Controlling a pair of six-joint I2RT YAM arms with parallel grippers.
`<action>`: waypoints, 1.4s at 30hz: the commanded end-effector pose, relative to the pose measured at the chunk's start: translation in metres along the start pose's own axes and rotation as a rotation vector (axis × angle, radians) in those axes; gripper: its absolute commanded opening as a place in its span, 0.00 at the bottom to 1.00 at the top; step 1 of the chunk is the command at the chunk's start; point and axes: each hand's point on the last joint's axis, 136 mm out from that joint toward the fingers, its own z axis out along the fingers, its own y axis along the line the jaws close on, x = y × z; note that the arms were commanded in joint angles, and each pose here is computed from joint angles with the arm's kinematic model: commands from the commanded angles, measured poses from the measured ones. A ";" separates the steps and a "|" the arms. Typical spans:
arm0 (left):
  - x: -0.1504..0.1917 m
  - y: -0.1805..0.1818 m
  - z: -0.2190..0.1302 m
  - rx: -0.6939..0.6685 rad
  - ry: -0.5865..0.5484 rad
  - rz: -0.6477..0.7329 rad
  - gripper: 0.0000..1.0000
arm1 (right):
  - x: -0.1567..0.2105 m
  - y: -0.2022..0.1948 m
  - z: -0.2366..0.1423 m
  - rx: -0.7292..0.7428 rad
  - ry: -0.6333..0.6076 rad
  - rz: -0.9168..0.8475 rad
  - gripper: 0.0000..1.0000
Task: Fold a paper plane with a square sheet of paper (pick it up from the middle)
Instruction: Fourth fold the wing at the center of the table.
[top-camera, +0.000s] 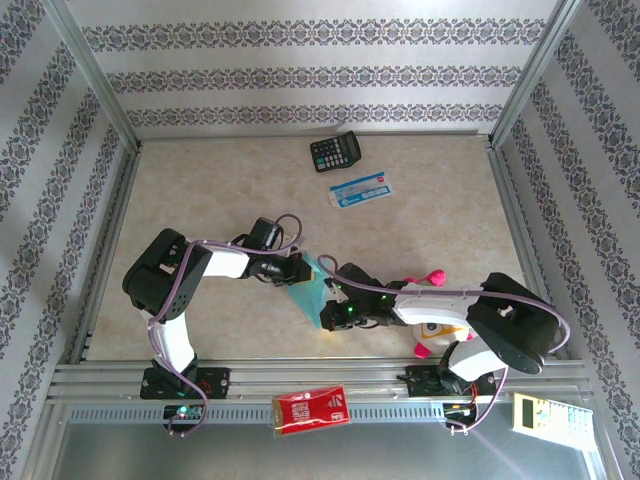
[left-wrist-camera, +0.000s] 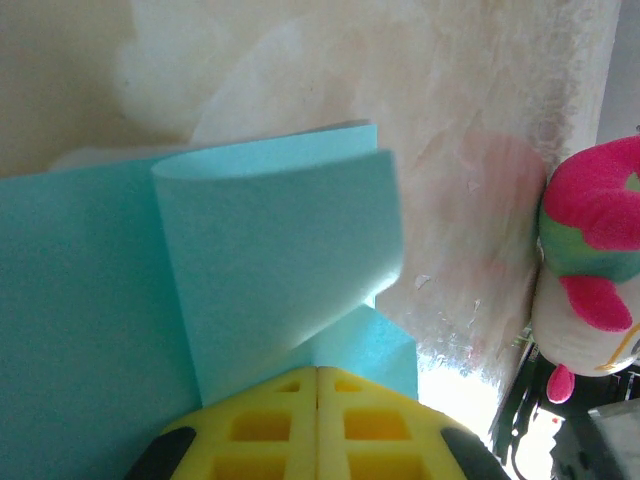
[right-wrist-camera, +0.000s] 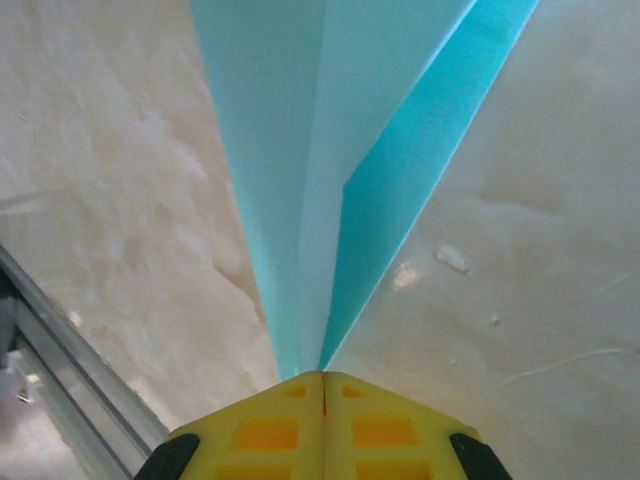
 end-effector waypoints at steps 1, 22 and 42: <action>0.028 0.075 0.000 -0.261 0.048 -0.121 0.08 | -0.024 0.027 -0.017 -0.087 -0.059 -0.022 0.05; 0.027 0.074 0.000 -0.259 0.047 -0.121 0.08 | -0.019 0.002 0.020 -0.027 0.012 0.003 0.05; -0.005 0.027 -0.013 -0.152 -0.033 -0.086 0.15 | 0.017 -0.047 0.027 0.086 0.060 0.105 0.02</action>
